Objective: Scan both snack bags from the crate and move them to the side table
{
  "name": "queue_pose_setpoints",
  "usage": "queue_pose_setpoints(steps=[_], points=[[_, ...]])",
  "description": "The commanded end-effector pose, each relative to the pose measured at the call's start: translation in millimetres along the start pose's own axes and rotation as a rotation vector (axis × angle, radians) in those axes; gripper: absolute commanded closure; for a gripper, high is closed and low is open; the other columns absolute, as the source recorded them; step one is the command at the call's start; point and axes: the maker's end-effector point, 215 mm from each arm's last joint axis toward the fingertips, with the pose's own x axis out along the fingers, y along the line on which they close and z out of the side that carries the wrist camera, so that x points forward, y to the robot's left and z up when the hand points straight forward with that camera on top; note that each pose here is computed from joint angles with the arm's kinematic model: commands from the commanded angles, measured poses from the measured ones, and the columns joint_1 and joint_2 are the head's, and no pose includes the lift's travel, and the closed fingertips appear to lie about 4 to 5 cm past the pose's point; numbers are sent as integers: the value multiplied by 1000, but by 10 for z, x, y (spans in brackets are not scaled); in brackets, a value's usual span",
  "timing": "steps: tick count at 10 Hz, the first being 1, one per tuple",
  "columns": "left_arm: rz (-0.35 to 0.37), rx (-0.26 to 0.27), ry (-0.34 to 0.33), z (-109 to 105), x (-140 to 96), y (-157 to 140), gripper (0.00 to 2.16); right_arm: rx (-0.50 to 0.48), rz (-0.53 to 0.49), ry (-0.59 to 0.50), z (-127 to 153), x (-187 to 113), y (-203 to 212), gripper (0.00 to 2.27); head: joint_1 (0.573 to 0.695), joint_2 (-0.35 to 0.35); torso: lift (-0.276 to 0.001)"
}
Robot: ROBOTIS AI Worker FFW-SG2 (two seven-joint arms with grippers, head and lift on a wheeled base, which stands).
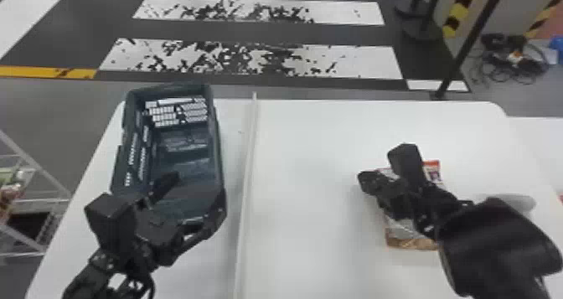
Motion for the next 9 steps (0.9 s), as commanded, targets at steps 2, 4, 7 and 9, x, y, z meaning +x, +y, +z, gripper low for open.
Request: queue_pose_setpoints(steps=[2, 4, 7, 9], points=[[3, 0, 3, -12, -12, 12, 103, 84, -10, -73, 198, -469, -61, 2250, 695, -11, -75], [3, 0, 4, -23, -5, 18, 103, 137, -56, -77, 18, -818, -318, 2250, 695, -27, -75], [1, -3, 3, -29, 26, 8, 103, 182, -47, -30, -397, -1099, -226, 2250, 695, -101, -75], [0, -5, 8, -54, 24, 10, 103, 203, -40, 8, -645, -1061, -144, 2250, 695, -109, -75]])
